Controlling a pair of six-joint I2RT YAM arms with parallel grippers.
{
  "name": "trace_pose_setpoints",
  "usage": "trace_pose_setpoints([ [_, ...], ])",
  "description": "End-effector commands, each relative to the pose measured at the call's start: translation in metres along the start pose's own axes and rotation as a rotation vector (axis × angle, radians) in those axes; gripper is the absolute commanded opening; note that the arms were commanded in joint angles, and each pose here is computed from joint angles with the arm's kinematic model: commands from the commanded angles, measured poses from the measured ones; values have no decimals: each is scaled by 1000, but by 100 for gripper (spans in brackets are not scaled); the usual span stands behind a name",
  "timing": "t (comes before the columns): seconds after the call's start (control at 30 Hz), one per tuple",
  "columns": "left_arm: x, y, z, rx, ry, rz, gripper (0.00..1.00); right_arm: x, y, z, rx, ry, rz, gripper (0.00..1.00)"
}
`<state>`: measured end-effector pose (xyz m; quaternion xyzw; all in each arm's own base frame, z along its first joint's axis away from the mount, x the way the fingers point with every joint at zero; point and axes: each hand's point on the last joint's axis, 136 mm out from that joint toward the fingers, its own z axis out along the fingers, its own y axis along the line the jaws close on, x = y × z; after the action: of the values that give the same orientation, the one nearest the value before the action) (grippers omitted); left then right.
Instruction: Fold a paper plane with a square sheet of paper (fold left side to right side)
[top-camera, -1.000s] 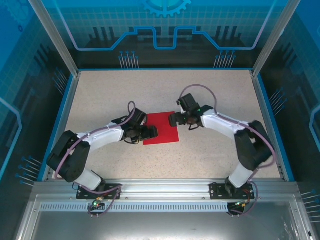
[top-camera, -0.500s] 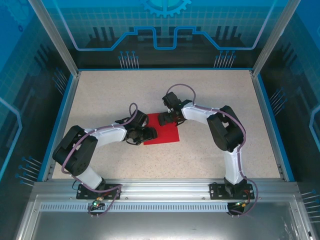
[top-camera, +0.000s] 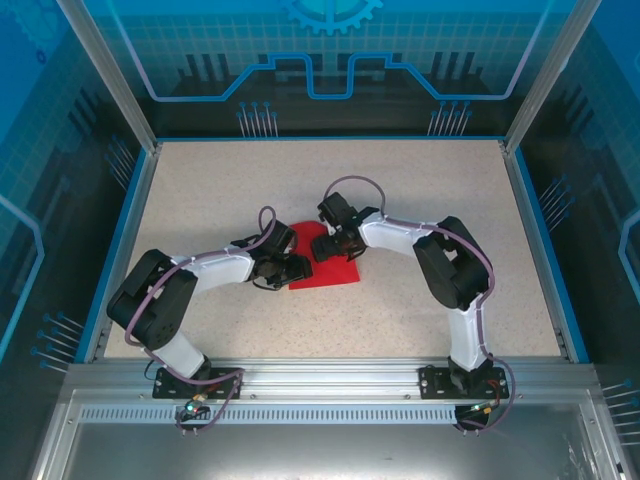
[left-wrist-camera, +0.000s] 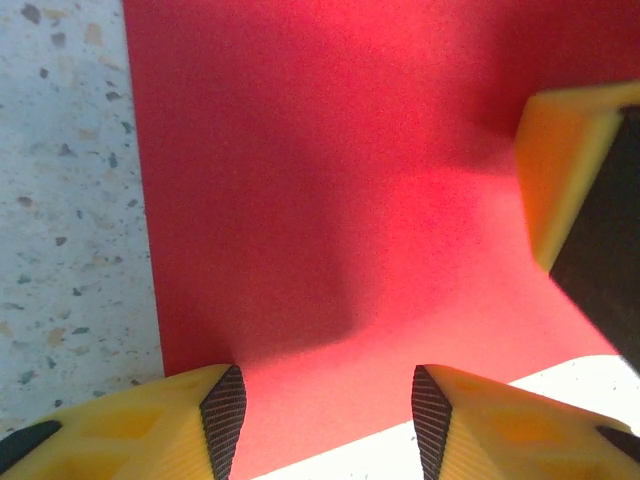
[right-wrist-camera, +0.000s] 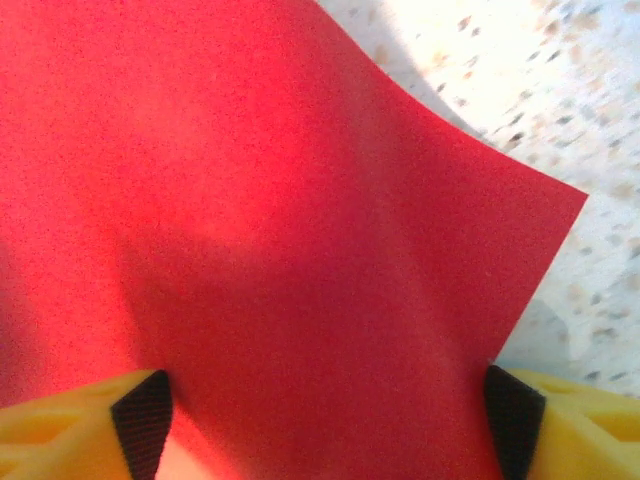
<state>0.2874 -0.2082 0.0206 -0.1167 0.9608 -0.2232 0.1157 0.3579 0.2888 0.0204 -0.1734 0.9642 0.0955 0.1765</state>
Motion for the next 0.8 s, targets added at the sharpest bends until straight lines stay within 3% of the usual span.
trace_pose_setpoints([
  [0.0, 5, 12, 4, -38, 16, -3, 52, 37, 21, -3, -73, 117, -8, 79],
  [0.13, -3, 2, -11, 9, -17, 16, 52, 37, 23, -9, -93, 122, -25, 55],
  [0.3, -16, -10, -39, 102, -70, 24, 56, 30, 30, -23, -163, 91, -17, 36],
  [0.43, -29, -12, -72, 183, -143, 24, 59, 19, 42, -48, -302, 34, -6, 23],
  [0.77, -46, -42, -178, 468, -394, 143, 79, 8, 42, -148, -652, -124, -42, 21],
])
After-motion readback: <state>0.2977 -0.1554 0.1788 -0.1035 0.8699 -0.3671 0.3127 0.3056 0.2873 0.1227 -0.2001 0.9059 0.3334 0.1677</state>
